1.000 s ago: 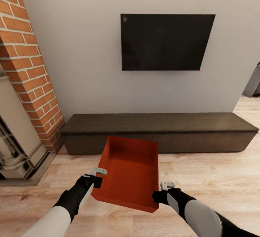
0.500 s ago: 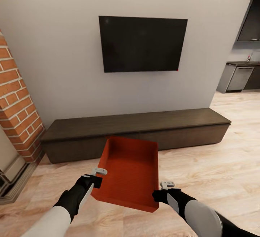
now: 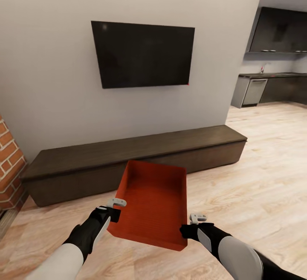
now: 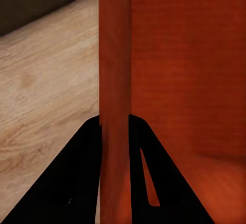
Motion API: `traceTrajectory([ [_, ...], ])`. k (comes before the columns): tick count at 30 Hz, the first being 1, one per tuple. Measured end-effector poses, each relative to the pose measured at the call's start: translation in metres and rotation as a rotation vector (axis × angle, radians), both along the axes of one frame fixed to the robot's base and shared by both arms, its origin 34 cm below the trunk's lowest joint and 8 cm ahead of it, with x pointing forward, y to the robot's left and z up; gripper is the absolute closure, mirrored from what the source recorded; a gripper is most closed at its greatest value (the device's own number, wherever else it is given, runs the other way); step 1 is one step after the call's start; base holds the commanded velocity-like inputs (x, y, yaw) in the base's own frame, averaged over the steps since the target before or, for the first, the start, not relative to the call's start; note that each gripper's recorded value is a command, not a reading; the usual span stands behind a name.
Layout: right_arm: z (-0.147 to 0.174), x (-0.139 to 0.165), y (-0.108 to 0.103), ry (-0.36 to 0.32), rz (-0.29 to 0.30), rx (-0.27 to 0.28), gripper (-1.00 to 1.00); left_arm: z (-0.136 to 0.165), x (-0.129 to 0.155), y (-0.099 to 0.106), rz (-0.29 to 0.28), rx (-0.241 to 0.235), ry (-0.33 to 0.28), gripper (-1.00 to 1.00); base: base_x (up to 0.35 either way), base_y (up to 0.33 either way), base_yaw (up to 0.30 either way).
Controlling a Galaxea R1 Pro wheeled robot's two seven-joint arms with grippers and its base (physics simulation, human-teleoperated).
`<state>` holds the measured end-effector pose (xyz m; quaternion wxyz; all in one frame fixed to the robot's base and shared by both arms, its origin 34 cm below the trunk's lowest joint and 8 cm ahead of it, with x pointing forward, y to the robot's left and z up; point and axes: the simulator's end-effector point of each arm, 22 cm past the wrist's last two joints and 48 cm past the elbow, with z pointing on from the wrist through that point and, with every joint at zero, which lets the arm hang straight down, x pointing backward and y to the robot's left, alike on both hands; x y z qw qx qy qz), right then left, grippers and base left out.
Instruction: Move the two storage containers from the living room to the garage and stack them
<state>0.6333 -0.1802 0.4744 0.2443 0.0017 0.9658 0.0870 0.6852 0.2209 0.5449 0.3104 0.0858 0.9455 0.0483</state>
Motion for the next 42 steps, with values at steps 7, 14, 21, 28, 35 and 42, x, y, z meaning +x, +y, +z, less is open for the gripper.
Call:
traceTrajectory([
  [7, 0.003, 0.001, -0.001, -0.005, -0.008, 0.004, 1.0, 0.003, 0.001, 0.0, 0.0, -0.001, -0.005, 1.0, 0.0, 0.0, -0.176],
  [14, 0.004, 0.004, -0.002, -0.019, -0.004, 0.0, 1.0, 0.003, 0.001, 0.0, -0.001, -0.001, -0.004, 1.0, 0.0, 0.0, -0.042],
  [21, 0.009, 0.007, -0.001, -0.033, -0.003, 0.005, 1.0, 0.006, 0.001, -0.001, -0.004, -0.002, -0.01, 1.0, 0.0, 0.0, -0.218],
  [28, 0.013, 0.009, 0.0, -0.042, 0.0, 0.004, 1.0, 0.011, 0.002, -0.001, -0.004, -0.001, -0.018, 1.0, 0.0, 0.0, -0.241],
  [35, 0.017, 0.01, 0.0, -0.05, 0.002, 0.003, 1.0, 0.015, 0.004, 0.0, -0.004, -0.001, -0.026, 1.0, 0.0, 0.0, -0.242],
  [42, 0.021, 0.012, 0.0, -0.058, 0.002, 0.004, 1.0, 0.019, 0.005, -0.001, -0.004, -0.001, -0.034, 1.0, 0.0, 0.0, -0.242],
])
